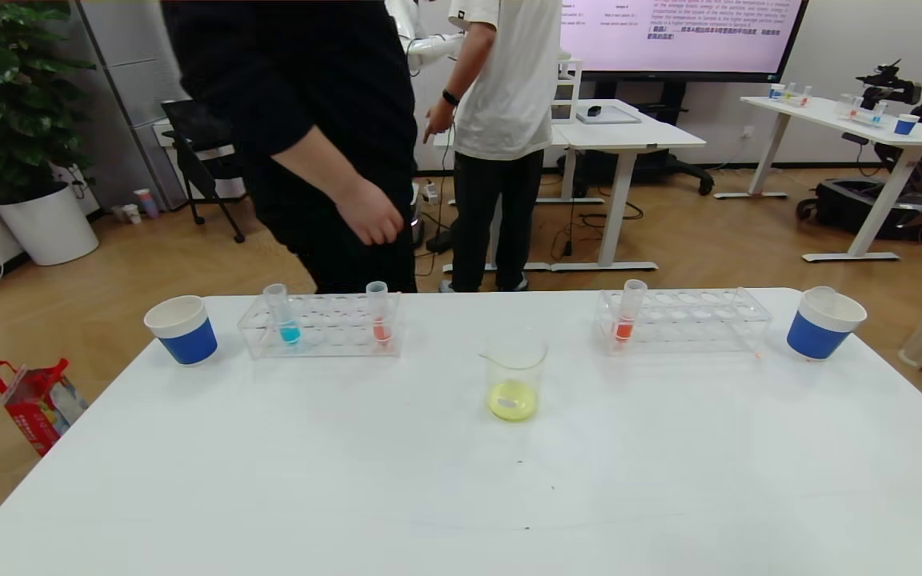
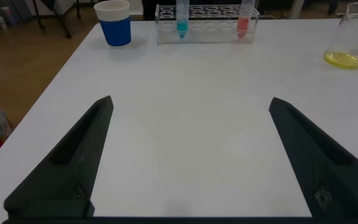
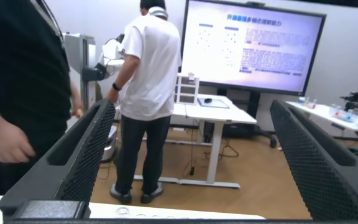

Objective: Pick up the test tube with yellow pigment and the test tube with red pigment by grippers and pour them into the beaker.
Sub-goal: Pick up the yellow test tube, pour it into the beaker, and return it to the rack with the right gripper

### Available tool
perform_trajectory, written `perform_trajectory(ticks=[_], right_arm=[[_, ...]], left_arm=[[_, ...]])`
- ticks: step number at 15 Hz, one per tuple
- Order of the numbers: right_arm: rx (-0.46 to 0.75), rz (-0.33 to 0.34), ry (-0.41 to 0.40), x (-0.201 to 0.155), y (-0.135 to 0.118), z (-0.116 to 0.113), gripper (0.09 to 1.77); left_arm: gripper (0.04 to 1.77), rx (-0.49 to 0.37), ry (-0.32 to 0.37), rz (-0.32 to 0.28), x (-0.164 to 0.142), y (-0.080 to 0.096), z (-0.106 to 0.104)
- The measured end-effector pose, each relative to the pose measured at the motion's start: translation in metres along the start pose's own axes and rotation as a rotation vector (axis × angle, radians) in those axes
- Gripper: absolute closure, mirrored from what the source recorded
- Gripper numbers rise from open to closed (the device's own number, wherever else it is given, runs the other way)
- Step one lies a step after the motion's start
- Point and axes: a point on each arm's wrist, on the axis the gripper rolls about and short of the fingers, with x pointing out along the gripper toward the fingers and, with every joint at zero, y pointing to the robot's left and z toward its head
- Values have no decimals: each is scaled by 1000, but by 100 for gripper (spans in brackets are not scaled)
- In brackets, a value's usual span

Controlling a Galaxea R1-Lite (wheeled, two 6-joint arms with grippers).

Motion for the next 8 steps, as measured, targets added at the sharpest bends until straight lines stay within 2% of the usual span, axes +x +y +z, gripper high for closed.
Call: perform_trajectory(ticks=[3, 8], right_arm=[[-44, -27, -38, -47, -8, 17, 12], [-203, -47, -65, -119, -15, 36, 12]], left_arm=[[6, 0, 0, 0, 0, 0, 0], [6, 0, 0, 0, 0, 0, 0]])
